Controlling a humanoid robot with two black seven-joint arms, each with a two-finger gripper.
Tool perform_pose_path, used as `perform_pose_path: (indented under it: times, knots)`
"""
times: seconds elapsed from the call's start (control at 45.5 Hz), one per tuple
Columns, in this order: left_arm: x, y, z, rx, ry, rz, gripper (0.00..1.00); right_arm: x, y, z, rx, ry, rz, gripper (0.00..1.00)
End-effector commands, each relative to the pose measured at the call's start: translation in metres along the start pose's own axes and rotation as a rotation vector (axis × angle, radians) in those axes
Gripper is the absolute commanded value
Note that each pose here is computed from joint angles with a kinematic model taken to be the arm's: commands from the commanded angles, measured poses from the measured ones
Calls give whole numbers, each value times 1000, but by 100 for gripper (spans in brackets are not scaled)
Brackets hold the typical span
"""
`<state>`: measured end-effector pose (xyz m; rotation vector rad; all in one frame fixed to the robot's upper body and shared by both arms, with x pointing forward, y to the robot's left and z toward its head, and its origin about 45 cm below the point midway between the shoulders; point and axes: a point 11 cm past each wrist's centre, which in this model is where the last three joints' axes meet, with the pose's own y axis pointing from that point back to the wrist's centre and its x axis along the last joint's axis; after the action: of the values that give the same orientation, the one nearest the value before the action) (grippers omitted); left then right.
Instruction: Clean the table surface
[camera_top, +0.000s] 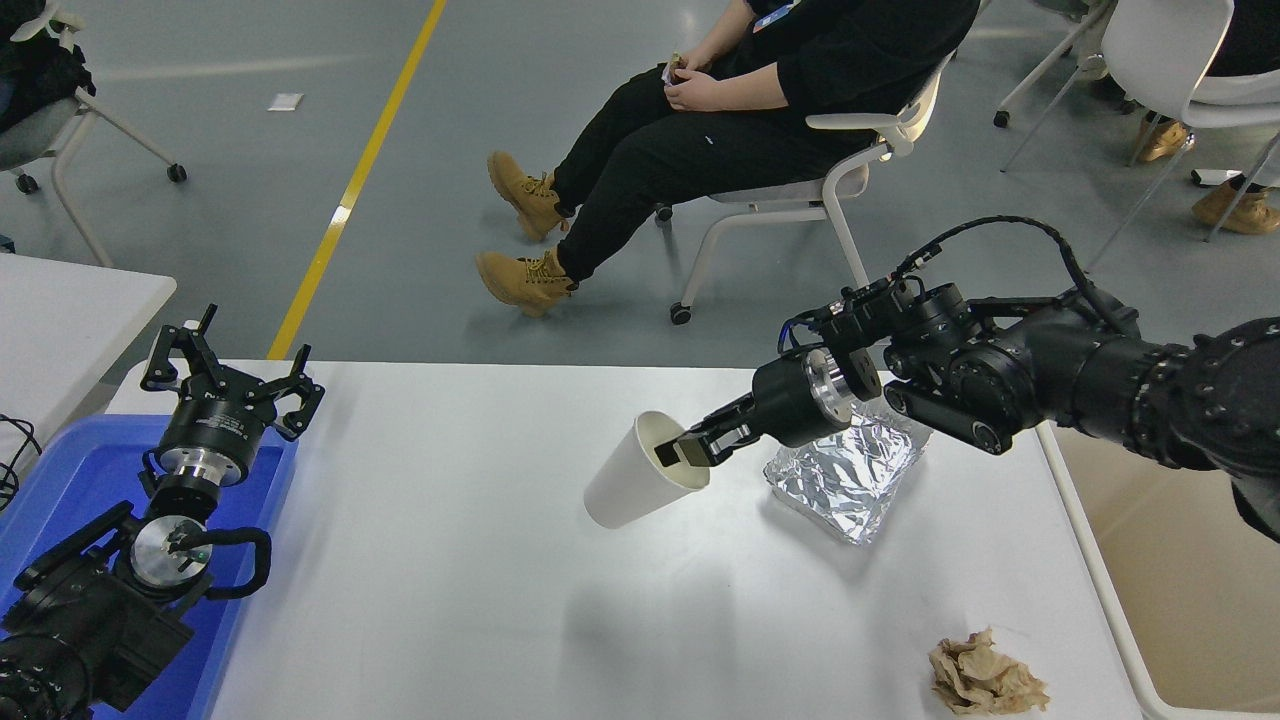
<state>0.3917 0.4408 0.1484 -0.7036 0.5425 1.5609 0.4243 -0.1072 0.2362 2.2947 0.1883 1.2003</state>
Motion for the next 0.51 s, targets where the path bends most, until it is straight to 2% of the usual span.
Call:
perform_pose_path:
  times: [0.0,0.242,0.484]
  knots:
    - [0,0,0,0,1,-1,100,40,14,-9,57,-43,204,0]
    - [0,0,0,0,0,0,100,63,24,-12,99,-105,350,0]
    - [0,0,0,0,0,0,100,86,59,13,54,-213,552,0]
